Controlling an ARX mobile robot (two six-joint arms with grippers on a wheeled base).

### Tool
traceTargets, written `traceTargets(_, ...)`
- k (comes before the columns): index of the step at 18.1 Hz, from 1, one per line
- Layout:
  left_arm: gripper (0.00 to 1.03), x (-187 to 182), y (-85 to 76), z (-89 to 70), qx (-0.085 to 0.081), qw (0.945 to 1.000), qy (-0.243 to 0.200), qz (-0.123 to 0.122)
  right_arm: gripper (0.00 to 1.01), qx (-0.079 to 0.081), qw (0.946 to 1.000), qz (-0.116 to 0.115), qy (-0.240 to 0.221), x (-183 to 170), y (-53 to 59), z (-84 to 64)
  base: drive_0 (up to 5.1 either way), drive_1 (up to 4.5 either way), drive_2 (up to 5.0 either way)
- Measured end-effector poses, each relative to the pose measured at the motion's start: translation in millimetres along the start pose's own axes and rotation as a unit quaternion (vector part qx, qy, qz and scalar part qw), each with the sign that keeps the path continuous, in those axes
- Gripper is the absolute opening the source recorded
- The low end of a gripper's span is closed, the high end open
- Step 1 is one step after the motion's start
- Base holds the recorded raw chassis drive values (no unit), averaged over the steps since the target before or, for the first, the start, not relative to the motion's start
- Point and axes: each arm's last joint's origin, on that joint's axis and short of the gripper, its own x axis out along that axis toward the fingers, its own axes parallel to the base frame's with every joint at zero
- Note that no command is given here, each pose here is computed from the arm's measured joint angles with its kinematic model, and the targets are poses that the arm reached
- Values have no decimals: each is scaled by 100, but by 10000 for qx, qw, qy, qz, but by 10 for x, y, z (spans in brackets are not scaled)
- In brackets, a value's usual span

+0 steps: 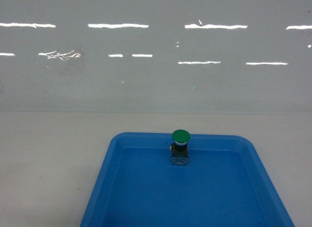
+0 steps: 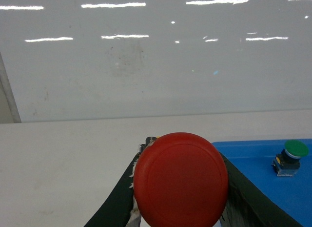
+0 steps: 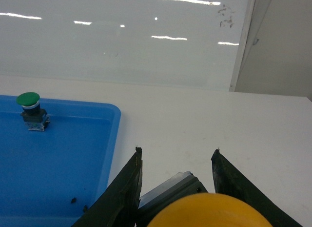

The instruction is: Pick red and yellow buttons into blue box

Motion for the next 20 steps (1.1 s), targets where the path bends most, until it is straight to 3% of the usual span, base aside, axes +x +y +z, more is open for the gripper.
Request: traceTargets(20, 32, -4, 4, 10, -17, 10000, -23, 17, 38, 0, 10000, 20, -7, -1, 1, 1, -1, -384, 381)
